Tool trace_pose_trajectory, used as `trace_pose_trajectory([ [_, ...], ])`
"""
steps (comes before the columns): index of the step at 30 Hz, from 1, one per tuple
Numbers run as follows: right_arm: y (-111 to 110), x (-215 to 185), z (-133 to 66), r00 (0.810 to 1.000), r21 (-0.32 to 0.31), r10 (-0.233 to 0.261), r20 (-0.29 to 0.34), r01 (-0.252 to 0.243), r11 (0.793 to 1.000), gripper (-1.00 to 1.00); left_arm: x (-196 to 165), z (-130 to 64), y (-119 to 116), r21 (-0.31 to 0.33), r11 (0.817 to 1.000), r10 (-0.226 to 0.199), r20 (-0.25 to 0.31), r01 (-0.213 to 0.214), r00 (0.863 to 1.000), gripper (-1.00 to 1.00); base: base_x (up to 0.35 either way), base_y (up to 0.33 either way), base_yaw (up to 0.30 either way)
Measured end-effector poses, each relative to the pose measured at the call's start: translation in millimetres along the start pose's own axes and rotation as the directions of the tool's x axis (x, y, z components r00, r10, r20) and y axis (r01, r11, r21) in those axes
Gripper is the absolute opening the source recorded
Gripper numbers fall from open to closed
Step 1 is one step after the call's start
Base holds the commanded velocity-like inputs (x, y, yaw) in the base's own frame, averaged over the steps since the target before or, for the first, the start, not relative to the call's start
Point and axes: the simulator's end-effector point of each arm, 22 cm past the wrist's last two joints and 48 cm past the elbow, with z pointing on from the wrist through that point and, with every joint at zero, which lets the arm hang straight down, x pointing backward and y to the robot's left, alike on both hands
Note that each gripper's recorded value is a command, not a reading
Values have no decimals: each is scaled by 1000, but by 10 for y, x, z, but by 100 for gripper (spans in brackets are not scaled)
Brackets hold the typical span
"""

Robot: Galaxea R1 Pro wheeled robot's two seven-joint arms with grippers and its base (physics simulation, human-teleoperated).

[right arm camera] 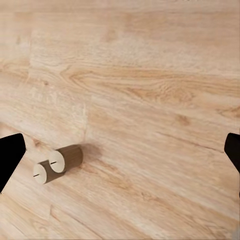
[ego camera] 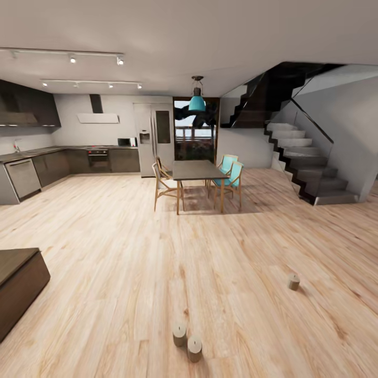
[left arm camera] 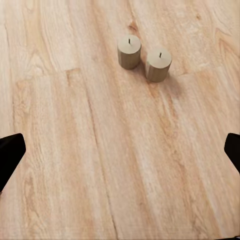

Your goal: Place each of the two pumpkins and all three candles from the living room inside a cabinet in the living room (use any cabinet), then make sure every cabinet is closed, and position the cauldron so it is next to a table in the living room.

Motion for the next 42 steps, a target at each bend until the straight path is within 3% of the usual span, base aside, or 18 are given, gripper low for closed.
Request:
trace_pose_trajectory([
  [29,4,33,3,1000,-1,2,-4,-2,1000,100,2,0,0,0,1000,0,-1,0,1000,100,304,45,0],
  [42,2,36,4,1000,0,2,-4,-2,1000,100,3,2,0,0,1000,-1,-2,1,1000,100,176,122,0],
])
